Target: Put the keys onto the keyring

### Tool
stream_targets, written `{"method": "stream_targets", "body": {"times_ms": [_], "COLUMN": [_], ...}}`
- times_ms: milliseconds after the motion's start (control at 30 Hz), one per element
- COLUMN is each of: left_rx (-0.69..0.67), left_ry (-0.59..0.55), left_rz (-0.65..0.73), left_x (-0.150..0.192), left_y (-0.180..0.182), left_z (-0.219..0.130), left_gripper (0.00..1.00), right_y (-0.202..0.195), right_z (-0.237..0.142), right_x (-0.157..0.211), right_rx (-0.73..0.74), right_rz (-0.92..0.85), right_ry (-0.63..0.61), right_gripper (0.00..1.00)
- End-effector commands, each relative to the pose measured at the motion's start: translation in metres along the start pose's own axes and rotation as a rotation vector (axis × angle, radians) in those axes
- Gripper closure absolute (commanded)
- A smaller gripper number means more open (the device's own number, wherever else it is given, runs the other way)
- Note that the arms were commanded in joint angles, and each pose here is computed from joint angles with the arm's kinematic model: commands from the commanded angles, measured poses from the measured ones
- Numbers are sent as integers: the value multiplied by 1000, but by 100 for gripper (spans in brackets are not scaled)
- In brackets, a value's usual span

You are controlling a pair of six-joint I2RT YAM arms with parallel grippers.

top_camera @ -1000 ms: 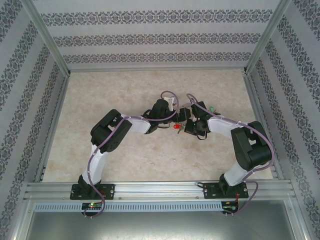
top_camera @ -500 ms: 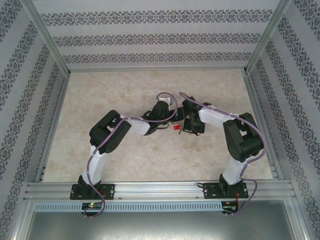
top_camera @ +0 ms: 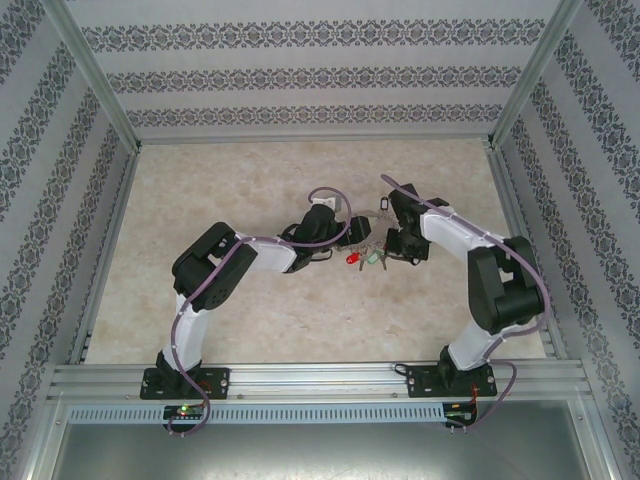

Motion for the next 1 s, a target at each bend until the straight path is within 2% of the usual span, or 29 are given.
{"method": "stream_targets", "body": {"times_ms": [0, 167, 300, 400, 667, 867, 967], "left_rx": [-99, -104, -109, -108, -102, -87, -76], "left_ry": [99, 106, 102, 100, 113, 119, 118], "left_rz": [-59, -64, -75, -77, -85, -100, -117], "left_x": [28, 30, 31, 31, 34, 37, 40], "left_y": [30, 32, 35, 35, 36, 37, 38], "left_z": [-3, -2, -3, -4, -3, -4, -5], "left_gripper": [9, 9, 9, 10, 10, 10, 10], "right_y": [35, 46, 26, 14, -17, -22, -17], "right_z": [-12, 10, 33, 40, 44, 52, 53], "right_x": [5, 5, 13, 19, 7, -17, -28], "right_rx": [-222, -248, -130, -70, 156, 179, 139], "right_rz": [-57, -54, 1, 12, -25, -63, -68], "right_ry": [0, 81, 193, 212, 157, 95, 84], "right_gripper": [87, 92, 95, 95, 94, 95, 95]}}
Point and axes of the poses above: each hand's point on the last joint's axis, 136 mm out from that joint toward the fingers, its own z axis out along the fingers, its own y axis along the line the jaws close on, x = y × z, the point moved 6 cm from there along -z, back along the fingers, and after that the axes turned 6 degrees about z, right-handed, at the moved point
